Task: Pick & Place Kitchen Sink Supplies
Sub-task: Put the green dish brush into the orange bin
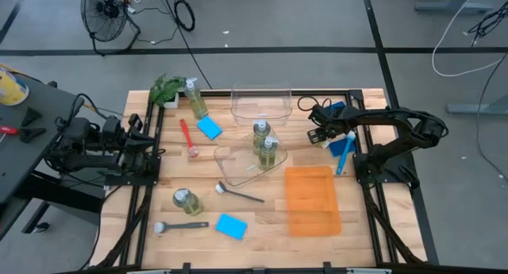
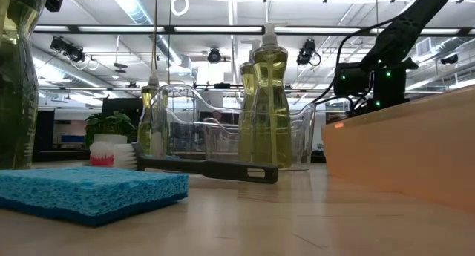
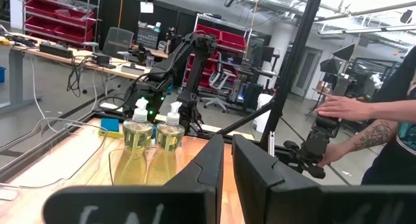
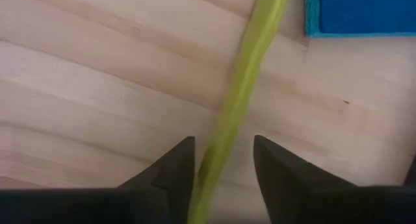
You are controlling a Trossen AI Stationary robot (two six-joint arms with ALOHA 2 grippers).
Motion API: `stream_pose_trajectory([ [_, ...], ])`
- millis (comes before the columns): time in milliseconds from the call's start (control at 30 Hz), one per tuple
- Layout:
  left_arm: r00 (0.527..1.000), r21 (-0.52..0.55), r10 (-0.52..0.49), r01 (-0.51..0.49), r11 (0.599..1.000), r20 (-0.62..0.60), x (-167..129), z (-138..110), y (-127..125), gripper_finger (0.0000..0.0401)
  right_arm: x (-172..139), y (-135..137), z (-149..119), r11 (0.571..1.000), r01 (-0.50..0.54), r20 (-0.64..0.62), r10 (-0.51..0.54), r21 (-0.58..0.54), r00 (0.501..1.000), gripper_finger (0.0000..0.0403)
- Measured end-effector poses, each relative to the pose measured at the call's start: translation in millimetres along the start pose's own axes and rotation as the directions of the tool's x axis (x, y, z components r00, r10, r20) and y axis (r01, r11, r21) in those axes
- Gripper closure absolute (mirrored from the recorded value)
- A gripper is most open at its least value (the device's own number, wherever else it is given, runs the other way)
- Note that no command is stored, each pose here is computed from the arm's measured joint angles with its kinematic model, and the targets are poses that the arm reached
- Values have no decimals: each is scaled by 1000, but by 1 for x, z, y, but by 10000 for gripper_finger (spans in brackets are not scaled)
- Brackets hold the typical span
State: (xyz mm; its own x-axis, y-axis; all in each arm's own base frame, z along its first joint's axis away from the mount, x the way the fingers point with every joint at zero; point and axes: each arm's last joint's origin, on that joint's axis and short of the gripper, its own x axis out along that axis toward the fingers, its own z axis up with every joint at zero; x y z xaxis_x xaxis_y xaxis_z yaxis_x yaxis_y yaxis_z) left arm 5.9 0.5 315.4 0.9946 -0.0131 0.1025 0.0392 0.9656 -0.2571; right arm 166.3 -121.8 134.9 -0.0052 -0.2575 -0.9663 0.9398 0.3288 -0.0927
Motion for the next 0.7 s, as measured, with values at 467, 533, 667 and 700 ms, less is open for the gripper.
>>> stream_pose_trajectory([
  [467,1000,0,0,0,1000,0,0,0,0,364,-1,3,3,999,-47,20,47,-10,999,391],
  [533,1000,0,0,0,1000,0,0,0,0,364,-1,3,3,999,-51,18,51,-9,999,388],
  [667,1000,0,0,0,1000,0,0,0,0,364,-6,2,2,997,-79,20,79,-9,997,389],
  [700,1000,0,0,0,1000,0,0,0,0,364,-9,1,2,996,-89,27,89,-8,996,390],
])
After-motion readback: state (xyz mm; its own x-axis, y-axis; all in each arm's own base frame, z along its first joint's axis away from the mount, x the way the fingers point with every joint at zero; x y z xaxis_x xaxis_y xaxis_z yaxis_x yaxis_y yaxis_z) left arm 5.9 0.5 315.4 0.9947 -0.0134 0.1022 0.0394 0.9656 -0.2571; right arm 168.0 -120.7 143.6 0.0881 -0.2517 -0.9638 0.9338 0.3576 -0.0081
